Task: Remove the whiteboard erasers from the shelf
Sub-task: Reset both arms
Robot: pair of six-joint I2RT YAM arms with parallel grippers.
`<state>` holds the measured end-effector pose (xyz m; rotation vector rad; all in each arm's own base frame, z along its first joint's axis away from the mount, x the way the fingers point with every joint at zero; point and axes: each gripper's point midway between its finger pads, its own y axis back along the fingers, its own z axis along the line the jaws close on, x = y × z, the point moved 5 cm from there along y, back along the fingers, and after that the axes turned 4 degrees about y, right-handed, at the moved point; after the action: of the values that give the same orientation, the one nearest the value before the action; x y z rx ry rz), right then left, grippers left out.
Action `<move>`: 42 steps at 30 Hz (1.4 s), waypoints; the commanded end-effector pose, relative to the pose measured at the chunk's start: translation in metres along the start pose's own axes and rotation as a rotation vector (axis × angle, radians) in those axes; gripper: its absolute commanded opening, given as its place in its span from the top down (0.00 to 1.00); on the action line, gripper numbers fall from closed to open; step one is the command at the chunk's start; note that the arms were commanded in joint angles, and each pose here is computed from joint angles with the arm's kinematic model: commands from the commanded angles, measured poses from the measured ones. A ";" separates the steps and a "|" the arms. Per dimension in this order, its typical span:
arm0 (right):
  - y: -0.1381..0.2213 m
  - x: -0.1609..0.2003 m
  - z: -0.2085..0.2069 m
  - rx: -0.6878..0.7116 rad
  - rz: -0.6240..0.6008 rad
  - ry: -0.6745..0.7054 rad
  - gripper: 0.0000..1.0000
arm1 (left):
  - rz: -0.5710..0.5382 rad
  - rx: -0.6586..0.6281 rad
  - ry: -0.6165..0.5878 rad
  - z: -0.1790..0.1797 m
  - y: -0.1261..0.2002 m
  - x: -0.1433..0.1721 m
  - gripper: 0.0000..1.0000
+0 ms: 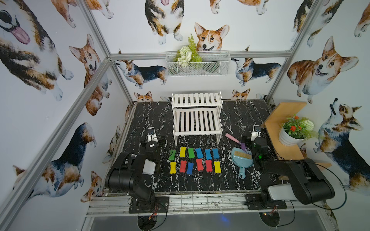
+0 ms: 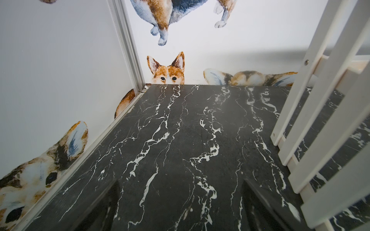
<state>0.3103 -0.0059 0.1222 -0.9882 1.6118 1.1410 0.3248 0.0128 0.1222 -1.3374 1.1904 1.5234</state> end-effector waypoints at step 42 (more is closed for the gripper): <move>0.010 -0.005 -0.015 -0.061 -0.146 -0.116 0.00 | -0.012 0.004 0.005 0.000 0.000 -0.003 0.00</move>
<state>0.2975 -0.0177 0.1264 -1.0347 1.4209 1.1496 0.3255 0.0133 0.1226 -1.3390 1.1905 1.5238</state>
